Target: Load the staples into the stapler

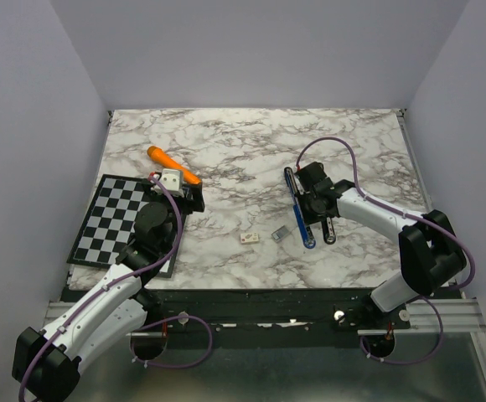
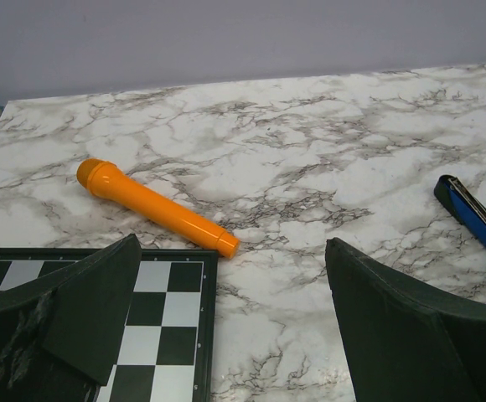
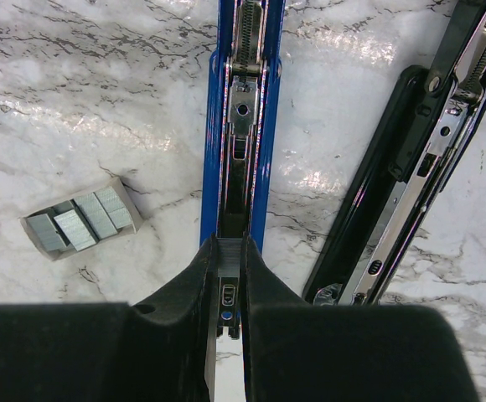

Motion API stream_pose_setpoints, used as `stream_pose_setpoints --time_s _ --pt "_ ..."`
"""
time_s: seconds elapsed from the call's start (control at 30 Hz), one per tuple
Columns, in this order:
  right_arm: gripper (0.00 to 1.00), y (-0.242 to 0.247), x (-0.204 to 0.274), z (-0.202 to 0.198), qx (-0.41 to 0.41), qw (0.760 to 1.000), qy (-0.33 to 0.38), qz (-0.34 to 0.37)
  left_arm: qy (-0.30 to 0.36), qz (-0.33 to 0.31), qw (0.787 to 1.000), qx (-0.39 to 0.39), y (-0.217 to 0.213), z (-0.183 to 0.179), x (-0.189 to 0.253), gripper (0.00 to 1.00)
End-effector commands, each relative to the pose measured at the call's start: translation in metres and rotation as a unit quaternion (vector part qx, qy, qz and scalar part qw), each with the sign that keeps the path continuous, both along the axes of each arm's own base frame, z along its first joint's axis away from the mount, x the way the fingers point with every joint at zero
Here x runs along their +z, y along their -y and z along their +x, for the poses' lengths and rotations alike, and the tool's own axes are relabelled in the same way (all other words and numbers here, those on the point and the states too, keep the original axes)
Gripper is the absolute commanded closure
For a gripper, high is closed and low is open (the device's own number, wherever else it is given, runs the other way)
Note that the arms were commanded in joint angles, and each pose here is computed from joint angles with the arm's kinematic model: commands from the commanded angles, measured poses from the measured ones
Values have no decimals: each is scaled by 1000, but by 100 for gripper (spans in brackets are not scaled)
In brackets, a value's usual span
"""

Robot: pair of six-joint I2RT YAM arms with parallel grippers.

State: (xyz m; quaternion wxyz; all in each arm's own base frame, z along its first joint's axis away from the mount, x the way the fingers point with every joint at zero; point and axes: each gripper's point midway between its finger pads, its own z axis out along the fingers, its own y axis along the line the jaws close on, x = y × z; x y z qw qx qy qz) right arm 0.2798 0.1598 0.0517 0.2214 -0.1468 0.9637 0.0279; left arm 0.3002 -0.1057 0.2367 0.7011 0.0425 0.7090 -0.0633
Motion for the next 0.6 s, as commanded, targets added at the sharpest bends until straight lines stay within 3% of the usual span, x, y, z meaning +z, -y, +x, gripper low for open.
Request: stream_pose_setpoints --time_s 0.0,0.57 --pt "86 1 -9 -3 -10 1000 -9 2 14 -9 1000 -6 1 0 9 1" --pt "76 3 -7 -4 -19 1000 -4 2 15 -10 1000 -6 2 0 10 1"
